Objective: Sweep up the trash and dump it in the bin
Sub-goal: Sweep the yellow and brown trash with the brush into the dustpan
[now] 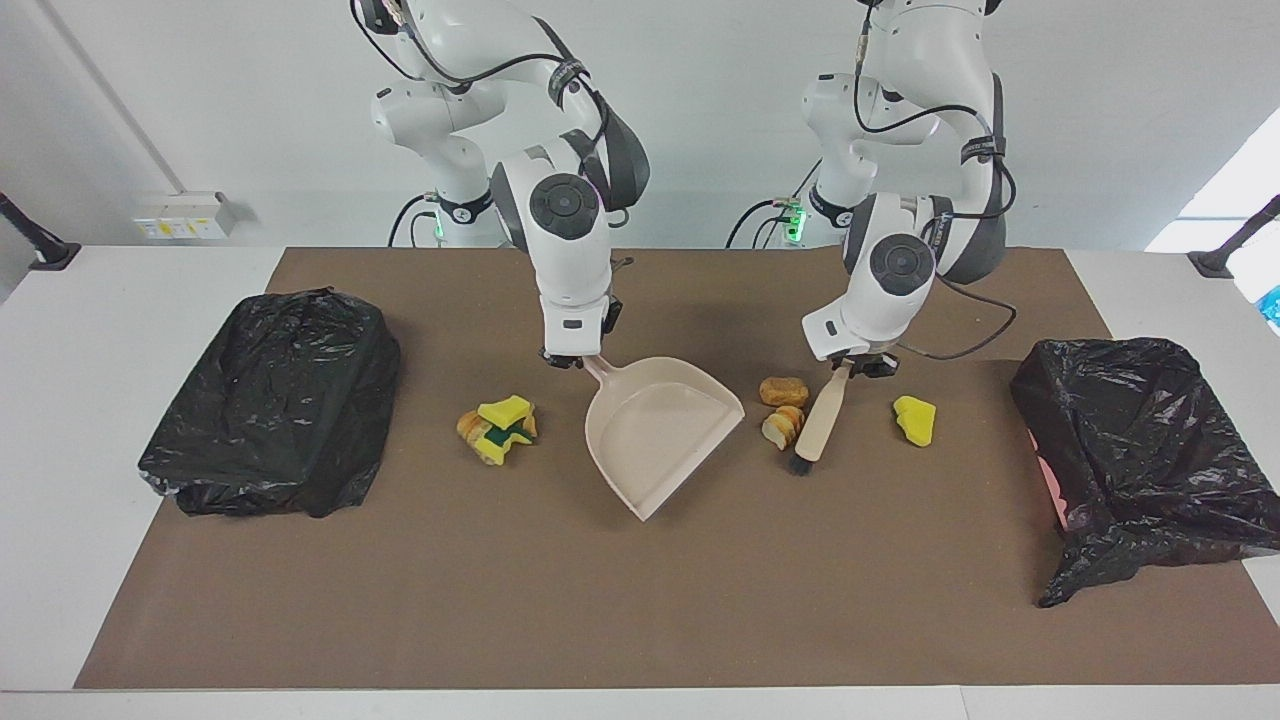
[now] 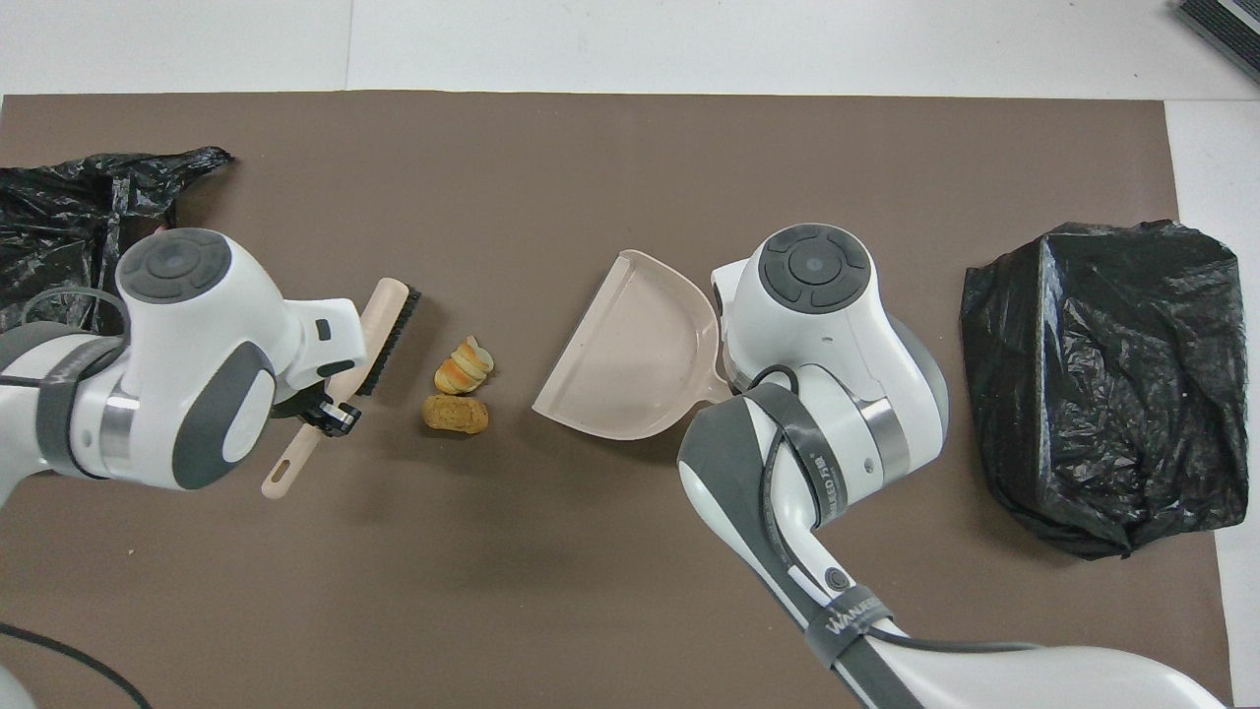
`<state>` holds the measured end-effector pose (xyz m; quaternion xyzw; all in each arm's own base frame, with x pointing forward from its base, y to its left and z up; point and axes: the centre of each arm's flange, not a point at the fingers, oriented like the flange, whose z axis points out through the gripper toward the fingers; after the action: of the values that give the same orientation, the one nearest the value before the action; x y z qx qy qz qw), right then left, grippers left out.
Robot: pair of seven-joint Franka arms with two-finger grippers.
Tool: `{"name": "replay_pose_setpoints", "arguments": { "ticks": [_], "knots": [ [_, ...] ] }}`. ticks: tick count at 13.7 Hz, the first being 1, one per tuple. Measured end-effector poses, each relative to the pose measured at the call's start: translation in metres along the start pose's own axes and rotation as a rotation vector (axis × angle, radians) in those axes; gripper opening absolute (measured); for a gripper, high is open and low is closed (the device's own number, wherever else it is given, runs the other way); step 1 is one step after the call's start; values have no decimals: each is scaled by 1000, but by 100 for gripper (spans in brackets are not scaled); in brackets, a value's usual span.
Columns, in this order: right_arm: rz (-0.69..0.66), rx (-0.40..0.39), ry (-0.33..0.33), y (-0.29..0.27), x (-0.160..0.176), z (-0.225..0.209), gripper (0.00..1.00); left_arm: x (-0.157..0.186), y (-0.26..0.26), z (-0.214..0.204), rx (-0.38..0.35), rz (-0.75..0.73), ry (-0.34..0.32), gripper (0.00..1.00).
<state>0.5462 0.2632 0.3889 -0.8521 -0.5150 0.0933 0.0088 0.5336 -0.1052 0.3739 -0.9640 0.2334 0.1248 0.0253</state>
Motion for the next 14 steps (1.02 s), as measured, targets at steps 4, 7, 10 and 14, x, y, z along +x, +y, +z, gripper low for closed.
{"name": "replay_pose_setpoints", "arguments": {
  "ticks": [4, 7, 10, 14],
  "knots": [
    [-112, -16, -13, -20, 22, 17, 31, -37, -70, -19, -29, -201, 32, 26],
    [-165, -43, -4, -40, 48, 31, 31, -63, -116, -5, -60, -317, 13, 26],
    [-190, -66, -20, -44, 56, 35, 31, -70, -123, 13, -77, -393, -21, 26],
    [-206, -90, -37, -45, 57, 35, 31, -49, -78, 39, -59, -418, -46, 26]
  ]
}}
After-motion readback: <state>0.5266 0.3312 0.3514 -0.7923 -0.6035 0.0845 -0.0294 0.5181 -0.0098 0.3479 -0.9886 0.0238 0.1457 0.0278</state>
